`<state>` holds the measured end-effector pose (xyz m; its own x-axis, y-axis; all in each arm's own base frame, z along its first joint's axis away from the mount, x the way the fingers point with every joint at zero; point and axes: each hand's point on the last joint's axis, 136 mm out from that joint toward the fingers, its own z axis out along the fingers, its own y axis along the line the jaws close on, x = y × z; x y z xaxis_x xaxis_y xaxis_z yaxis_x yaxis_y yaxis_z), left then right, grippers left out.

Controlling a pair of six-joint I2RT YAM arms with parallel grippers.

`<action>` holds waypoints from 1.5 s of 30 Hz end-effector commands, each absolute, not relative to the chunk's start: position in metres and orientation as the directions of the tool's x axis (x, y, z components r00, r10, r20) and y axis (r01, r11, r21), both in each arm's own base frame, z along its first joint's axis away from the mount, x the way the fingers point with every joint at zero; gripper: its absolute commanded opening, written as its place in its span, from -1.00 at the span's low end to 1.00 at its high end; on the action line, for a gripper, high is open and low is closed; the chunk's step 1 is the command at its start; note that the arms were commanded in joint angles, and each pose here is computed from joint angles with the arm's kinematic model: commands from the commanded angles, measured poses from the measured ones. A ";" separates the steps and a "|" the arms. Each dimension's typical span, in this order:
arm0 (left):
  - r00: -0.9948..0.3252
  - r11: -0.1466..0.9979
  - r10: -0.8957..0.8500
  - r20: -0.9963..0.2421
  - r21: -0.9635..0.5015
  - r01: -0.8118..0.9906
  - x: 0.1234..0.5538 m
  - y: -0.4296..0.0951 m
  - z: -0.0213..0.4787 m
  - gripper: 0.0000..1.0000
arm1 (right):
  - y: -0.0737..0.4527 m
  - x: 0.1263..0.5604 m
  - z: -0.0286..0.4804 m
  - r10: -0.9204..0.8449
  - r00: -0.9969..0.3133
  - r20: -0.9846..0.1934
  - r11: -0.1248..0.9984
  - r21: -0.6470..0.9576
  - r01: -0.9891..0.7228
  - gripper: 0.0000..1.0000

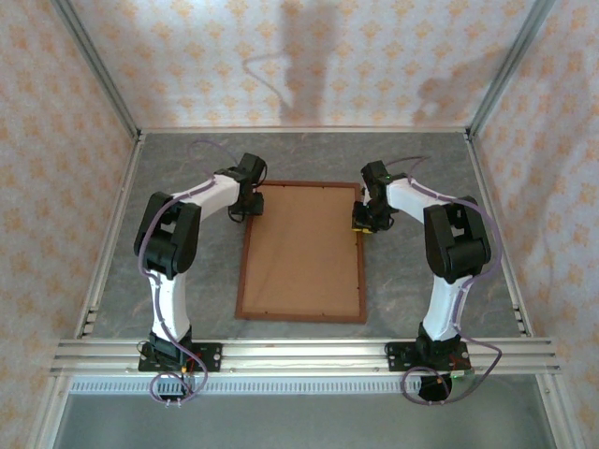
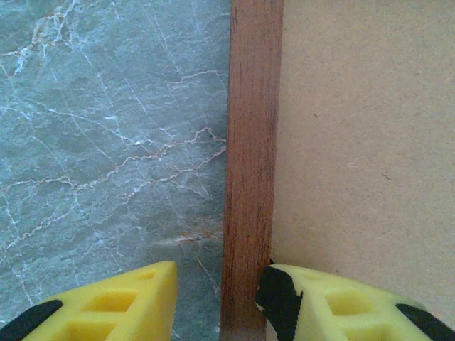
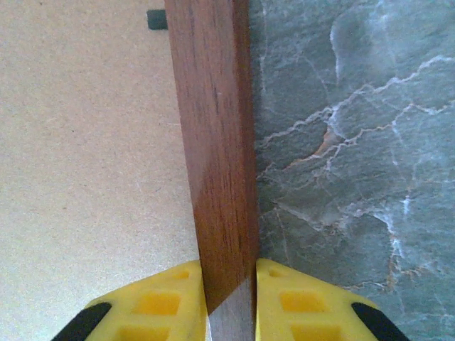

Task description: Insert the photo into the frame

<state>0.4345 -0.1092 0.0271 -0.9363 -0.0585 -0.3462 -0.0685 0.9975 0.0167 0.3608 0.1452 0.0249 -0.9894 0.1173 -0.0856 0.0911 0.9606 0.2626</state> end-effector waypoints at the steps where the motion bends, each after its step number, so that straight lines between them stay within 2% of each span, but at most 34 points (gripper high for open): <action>1: -0.984 0.998 0.049 -0.169 -0.041 0.056 0.394 -0.150 -0.016 -0.11 | 0.151 0.348 -0.001 0.074 -0.997 -0.036 0.972 0.224 0.064 -0.60; 15: -0.982 0.995 0.070 -0.177 -0.055 0.081 0.398 -0.163 -0.012 0.03 | 0.151 0.348 -0.001 0.073 -0.997 -0.036 0.973 0.221 0.063 -0.61; 24: -0.931 0.999 -0.005 -0.365 -0.051 0.015 0.401 -0.139 0.060 0.20 | 0.145 0.350 0.002 0.091 -0.994 -0.054 0.976 0.202 0.078 -0.63; 27: -0.929 0.996 -0.054 -0.365 -0.088 -0.023 0.384 -0.125 0.067 0.23 | 0.146 0.350 -0.001 0.093 -0.995 -0.046 0.975 0.205 0.082 -0.63; 31: -0.944 0.982 -0.138 -0.301 -0.166 -0.091 0.353 -0.106 0.056 0.16 | 0.147 0.351 0.000 0.087 -0.995 -0.046 0.976 0.206 0.076 -0.63; 36: -0.966 0.972 -0.149 -0.210 -0.209 -0.104 0.321 -0.108 0.040 -0.01 | 0.145 0.351 -0.001 0.090 -0.995 -0.042 0.976 0.203 0.079 -0.63; 45: -0.974 0.977 -0.141 -0.177 -0.184 -0.108 0.306 -0.102 0.033 -0.29 | 0.144 0.350 -0.002 0.090 -0.995 -0.039 0.976 0.201 0.080 -0.63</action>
